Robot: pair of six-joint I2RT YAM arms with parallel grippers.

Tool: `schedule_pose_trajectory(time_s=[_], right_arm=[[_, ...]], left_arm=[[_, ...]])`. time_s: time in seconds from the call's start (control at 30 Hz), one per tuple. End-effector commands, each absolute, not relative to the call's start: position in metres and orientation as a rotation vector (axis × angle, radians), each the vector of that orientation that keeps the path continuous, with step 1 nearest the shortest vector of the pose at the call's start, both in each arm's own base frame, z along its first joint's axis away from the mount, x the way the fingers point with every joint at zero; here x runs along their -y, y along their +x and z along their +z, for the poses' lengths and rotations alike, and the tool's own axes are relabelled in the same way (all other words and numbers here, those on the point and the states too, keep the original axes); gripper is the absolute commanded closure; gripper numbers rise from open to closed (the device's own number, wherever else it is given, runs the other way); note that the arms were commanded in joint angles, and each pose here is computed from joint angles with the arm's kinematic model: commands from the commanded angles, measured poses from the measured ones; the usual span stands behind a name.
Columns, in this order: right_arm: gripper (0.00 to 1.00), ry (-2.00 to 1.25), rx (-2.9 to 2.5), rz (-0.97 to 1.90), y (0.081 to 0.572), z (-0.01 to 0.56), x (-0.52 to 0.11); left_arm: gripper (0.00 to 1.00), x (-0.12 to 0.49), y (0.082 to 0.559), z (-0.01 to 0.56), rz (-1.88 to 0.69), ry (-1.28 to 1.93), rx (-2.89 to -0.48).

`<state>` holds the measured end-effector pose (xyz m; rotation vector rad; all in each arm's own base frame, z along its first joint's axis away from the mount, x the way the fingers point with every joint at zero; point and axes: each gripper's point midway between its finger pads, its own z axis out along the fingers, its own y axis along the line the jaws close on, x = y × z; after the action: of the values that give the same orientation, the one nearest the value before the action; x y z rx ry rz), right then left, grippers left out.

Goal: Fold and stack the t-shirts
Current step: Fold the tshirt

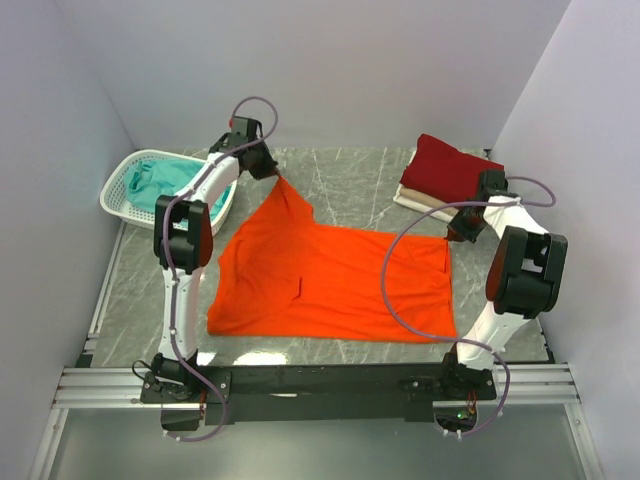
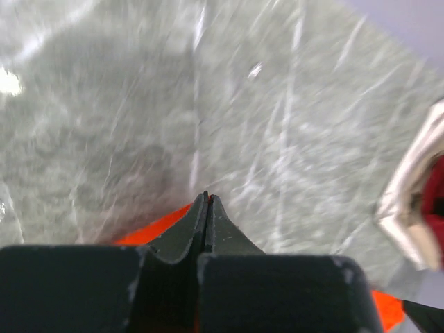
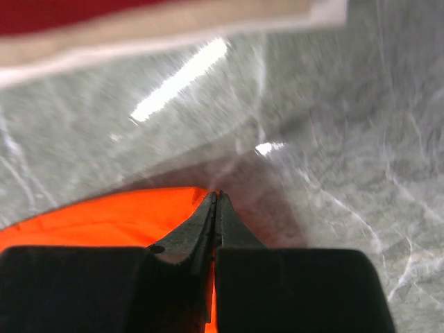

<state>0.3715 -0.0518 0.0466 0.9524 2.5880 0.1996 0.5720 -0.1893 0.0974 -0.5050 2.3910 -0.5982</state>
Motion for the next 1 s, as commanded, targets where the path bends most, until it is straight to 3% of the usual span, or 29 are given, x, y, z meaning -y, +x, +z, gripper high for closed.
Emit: schedule_pose_trajectory(time_s=[0.0,0.2,0.37,0.47,0.5,0.97], right_arm=[[1.00,0.952,-2.549,0.188,0.393,0.058,0.057],[1.00,0.940,-2.510,0.210,0.421,0.072,0.061],[1.00,0.899,-2.460,0.232,0.436,0.091,0.062],[1.00,0.857,-2.430,0.232,0.434,0.101,0.061],[1.00,0.832,-2.427,0.229,0.433,0.103,0.060],[1.00,0.744,-2.448,0.130,0.396,0.092,0.055]], left_arm=[[1.00,0.190,0.600,0.132,-0.710,-0.505,-2.276],[1.00,0.190,0.623,0.167,-0.797,-0.449,-2.181],[1.00,0.186,0.609,0.192,-0.817,-0.401,-2.160],[1.00,0.179,0.572,0.217,-0.804,-0.374,-2.158],[1.00,0.174,0.555,0.193,-0.778,-0.393,-2.222],[1.00,0.139,0.401,0.178,-0.703,-0.532,-2.337]])
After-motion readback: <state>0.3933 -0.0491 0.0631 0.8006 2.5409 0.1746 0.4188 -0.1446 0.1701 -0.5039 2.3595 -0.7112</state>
